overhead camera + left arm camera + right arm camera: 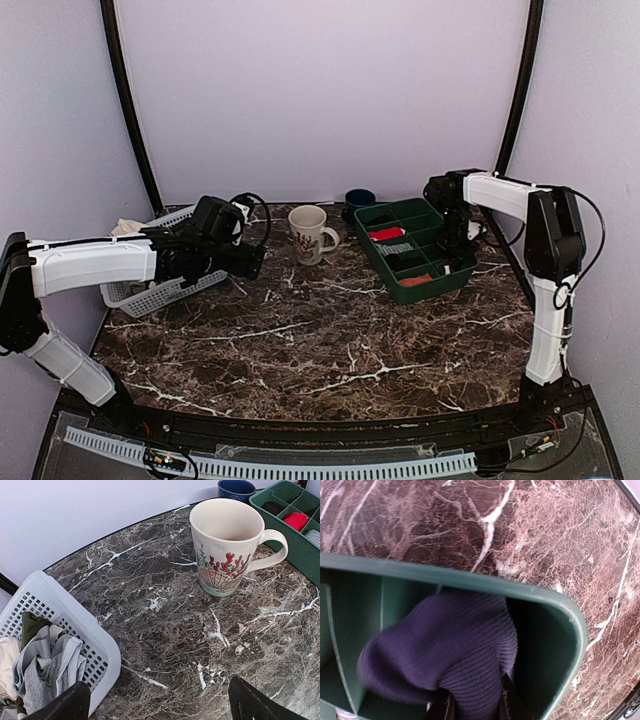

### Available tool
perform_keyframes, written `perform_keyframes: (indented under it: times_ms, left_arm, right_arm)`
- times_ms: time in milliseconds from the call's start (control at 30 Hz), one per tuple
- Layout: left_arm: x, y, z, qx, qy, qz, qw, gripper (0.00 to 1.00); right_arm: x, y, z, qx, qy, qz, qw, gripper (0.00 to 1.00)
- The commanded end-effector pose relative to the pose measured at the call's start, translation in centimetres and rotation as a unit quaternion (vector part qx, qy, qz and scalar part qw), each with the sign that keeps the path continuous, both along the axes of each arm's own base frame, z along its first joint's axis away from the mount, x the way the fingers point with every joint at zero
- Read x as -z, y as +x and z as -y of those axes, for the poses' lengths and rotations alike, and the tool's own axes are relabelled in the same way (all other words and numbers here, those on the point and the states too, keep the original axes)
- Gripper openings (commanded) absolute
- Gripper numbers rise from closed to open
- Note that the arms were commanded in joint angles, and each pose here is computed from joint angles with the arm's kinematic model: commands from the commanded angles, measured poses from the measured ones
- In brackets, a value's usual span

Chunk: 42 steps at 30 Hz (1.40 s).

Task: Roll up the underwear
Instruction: Place the underwear in the storage box.

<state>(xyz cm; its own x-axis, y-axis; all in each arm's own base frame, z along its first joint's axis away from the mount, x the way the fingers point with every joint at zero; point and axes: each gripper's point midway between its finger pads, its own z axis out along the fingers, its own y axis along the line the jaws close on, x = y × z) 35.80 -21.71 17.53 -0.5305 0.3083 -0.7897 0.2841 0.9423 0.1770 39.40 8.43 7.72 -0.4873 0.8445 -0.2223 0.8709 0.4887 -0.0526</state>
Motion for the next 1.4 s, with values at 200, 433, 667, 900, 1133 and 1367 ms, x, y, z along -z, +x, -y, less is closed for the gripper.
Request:
perform_keyframes:
  times_ms: [200,433,667,900,1133,1367]
  left_arm:
    - [-1.7,0.2,0.0,0.001,-0.006,0.022,1.0,0.99]
    - [-2.0,0.3,-0.1,0.003,-0.003,0.027,1.0,0.99]
    - [-1.8,0.1,-0.1,0.001,-0.008,0.024,1.0,0.99]
    - [-1.9,0.1,0.2,0.002,-0.022,0.024,0.999,0.99]
    - [-1.7,-0.1,0.2,0.005,-0.023,0.021,0.999,0.99]
    - [-1.7,0.0,0.3,0.007,-0.025,0.023,0.999,0.99]
  right_arm:
    - [2.7,1.1,-0.6,0.019,0.025,0.037,0.999,0.0]
    - [1.5,2.2,-1.1,0.019,0.039,0.068,0.997,0.22]
    - [0.3,2.2,-0.7,0.017,0.031,0.074,0.997,0.33]
    - [-1.3,2.5,-0.5,0.017,0.03,0.091,0.995,0.51]
    - [-3.1,2.9,-0.5,0.011,0.031,0.107,0.994,0.58]
    - [-4.7,3.0,-0.5,0.014,0.036,0.124,0.991,0.74]
